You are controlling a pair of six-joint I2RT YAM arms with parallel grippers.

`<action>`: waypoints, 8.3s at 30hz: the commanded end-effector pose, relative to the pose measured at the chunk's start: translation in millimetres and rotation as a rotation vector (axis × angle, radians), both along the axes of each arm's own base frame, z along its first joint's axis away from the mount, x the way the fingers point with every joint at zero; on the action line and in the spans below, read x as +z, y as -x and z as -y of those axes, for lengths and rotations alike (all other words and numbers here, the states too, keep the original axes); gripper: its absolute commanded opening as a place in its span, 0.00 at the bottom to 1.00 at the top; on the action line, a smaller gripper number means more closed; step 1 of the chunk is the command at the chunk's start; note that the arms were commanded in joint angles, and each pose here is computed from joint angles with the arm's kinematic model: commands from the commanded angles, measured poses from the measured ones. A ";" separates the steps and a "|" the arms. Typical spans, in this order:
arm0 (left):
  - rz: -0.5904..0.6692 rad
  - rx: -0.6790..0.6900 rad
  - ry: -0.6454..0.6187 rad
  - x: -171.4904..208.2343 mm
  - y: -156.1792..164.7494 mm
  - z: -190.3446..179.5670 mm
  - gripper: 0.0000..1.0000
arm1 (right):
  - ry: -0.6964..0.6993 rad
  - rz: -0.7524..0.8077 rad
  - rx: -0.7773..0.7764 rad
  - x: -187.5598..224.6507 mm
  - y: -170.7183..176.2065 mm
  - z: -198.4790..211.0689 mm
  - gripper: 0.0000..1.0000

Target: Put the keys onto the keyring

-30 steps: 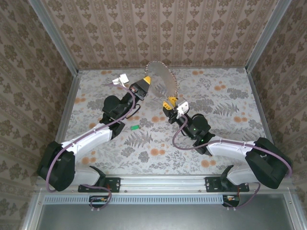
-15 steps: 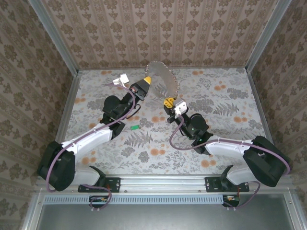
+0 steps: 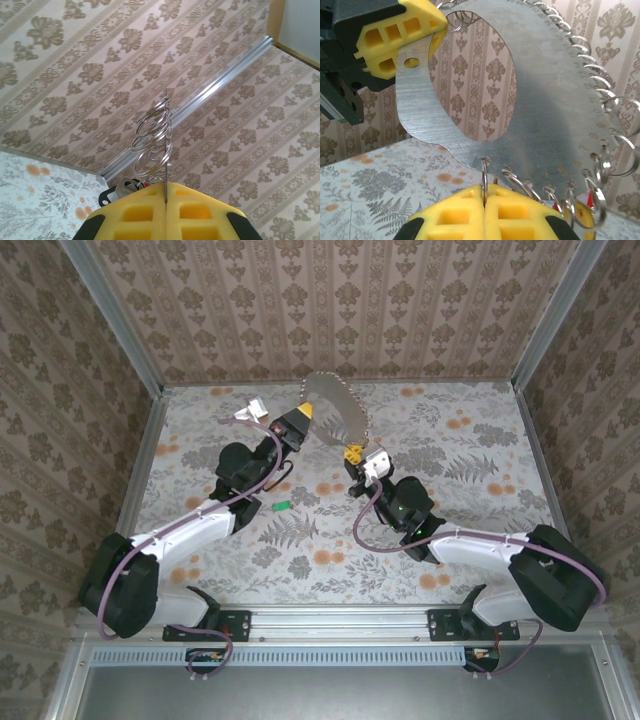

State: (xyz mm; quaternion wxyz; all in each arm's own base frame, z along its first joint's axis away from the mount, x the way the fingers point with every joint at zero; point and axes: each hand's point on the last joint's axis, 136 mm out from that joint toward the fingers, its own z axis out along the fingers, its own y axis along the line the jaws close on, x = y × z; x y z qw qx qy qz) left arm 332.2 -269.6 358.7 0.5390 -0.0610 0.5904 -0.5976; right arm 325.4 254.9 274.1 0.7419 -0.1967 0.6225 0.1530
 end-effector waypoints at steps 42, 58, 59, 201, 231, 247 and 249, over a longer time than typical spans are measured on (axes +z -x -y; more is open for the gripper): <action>-0.406 -0.096 -0.237 -173.2 7.6 19.2 0.45 | 0.451 -0.719 0.314 -81.3 15.2 52.5 0.00; 0.549 -0.477 -0.779 -118.4 118.2 27.3 0.35 | 0.603 -0.321 0.783 -62.5 90.9 17.7 0.00; 0.569 -0.510 -0.794 -119.4 123.3 28.1 0.34 | 0.610 -0.310 0.794 -62.9 92.8 16.7 0.00; 0.860 -0.756 -0.933 -140.7 142.4 100.9 0.08 | 0.588 -0.448 0.768 -64.3 86.7 11.7 0.00; 0.739 -0.537 -0.856 -121.3 87.6 63.2 0.00 | 0.560 -0.310 0.595 -43.8 80.2 27.6 0.27; 0.546 -0.270 -0.819 -105.4 -11.9 9.1 0.00 | 0.469 -0.381 0.744 -61.4 94.5 -36.8 0.23; 0.528 -0.229 -0.799 -100.0 -29.9 -3.2 0.00 | 0.488 -0.399 0.797 -76.5 102.5 -58.5 0.22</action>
